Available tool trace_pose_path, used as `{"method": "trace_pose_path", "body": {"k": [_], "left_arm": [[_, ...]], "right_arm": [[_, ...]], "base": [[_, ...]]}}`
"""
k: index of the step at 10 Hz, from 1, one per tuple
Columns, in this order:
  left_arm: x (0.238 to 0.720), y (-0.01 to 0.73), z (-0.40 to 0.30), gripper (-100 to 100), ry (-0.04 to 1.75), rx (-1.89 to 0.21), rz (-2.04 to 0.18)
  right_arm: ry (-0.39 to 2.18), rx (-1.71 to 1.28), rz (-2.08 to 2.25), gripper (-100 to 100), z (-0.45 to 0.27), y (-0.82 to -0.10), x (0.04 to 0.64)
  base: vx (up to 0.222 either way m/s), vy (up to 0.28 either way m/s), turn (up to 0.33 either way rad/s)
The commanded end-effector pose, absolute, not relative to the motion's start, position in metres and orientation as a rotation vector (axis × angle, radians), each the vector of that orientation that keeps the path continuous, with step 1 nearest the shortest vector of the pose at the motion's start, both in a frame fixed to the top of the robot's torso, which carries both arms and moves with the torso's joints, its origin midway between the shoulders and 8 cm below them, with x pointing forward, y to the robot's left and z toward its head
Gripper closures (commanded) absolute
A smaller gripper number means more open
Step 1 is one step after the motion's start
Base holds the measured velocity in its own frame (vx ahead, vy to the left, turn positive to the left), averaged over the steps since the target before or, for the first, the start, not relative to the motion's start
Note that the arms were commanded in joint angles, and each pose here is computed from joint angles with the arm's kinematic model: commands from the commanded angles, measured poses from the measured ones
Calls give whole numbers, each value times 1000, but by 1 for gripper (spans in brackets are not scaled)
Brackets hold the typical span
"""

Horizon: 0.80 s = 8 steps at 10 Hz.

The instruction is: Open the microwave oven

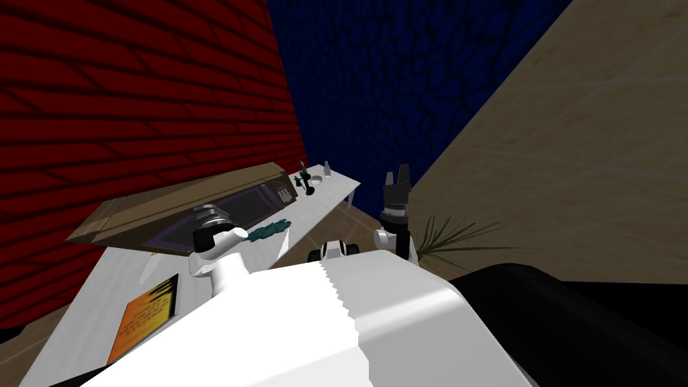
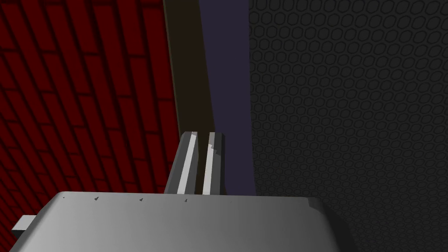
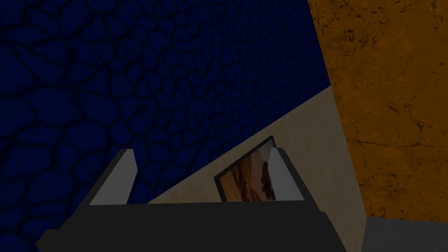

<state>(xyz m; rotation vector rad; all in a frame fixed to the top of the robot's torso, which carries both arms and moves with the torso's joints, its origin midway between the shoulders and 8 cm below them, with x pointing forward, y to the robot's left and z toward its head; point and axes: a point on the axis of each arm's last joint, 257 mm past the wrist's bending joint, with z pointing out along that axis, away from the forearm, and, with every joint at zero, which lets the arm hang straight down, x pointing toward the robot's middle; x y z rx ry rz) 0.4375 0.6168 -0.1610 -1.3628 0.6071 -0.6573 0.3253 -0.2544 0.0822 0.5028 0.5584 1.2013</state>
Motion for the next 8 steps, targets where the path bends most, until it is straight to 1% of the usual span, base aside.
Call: {"method": "trace_pose_path", "body": {"k": [1, 2, 4, 8], "left_arm": [[466, 593, -159, 100, 657, -1349, -718], [466, 593, -159, 100, 657, -1349, -718], [487, 574, -157, 100, 697, -1333, -764], [524, 532, -155, 100, 780, -1300, -849]], "right_arm": [[559, 503, 1201, 0, 82, -254, 325], [559, 503, 1201, 0, 82, -254, 325], [559, 503, 1201, 0, 82, -254, 325], [559, 503, 1201, 0, 82, -254, 325]], "base": [[-228, 107, -115], [-195, 108, -30], [-208, 114, -76], [-265, 106, -117]]}}
